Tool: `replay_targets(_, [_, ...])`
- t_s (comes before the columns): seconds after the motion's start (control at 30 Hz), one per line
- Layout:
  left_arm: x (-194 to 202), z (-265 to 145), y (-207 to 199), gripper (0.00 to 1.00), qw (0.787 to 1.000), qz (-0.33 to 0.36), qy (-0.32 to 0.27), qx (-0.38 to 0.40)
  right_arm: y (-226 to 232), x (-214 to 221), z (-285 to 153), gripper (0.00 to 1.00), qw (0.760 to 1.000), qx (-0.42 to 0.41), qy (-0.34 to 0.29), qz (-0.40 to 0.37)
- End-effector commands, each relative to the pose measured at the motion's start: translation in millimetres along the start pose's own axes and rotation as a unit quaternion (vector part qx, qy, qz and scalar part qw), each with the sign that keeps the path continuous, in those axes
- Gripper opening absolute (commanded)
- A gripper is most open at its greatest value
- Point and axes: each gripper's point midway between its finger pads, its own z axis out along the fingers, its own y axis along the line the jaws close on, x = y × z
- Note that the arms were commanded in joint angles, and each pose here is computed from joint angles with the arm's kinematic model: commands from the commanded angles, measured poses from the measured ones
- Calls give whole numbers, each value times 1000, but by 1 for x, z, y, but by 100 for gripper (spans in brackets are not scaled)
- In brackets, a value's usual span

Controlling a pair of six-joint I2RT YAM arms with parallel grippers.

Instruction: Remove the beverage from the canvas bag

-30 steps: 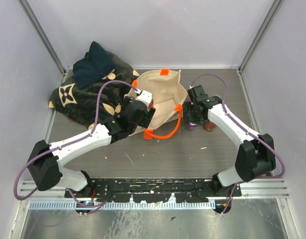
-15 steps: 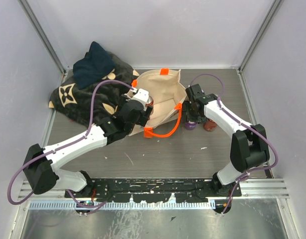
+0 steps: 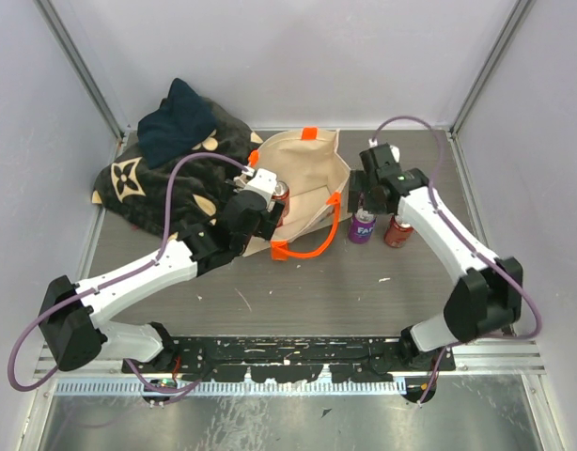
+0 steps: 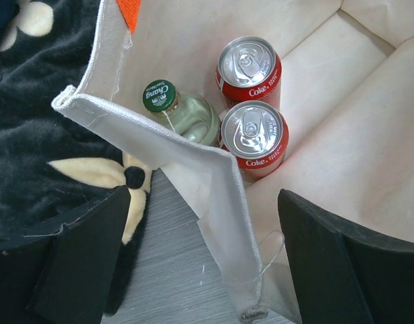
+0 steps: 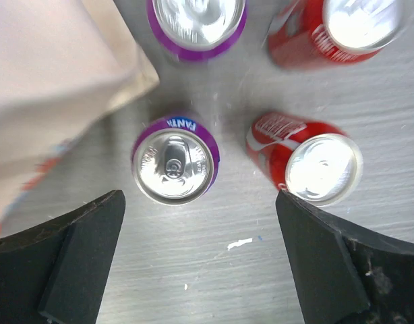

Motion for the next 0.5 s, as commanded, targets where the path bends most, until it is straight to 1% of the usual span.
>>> replay_targets(0.0, [7, 3, -1, 98, 1000, -5, 12, -3, -10, -80, -90, 100, 984, -23, -170, 48])
replay_targets(0.1, [10, 2, -1, 98, 1000, -12, 17, -5, -3, -112, -136, 100, 966, -67, -241, 58])
replay_targets(0.23, [14, 2, -3, 98, 1000, -19, 21, 0, 32, -141, -174, 89, 941, -158, -297, 45])
replay_targets(0.3, [19, 3, -4, 98, 999, -20, 27, 0, 57, -145, -178, 82, 933, -200, -297, 23])
replay_targets(0.37, [23, 5, -7, 98, 999, -22, 36, 3, 82, -145, -173, 77, 931, -225, -288, -3])
replay_targets(0.47, [32, 7, -12, 98, 998, -28, 50, 6, 123, -136, -162, 75, 929, -250, -267, -53])
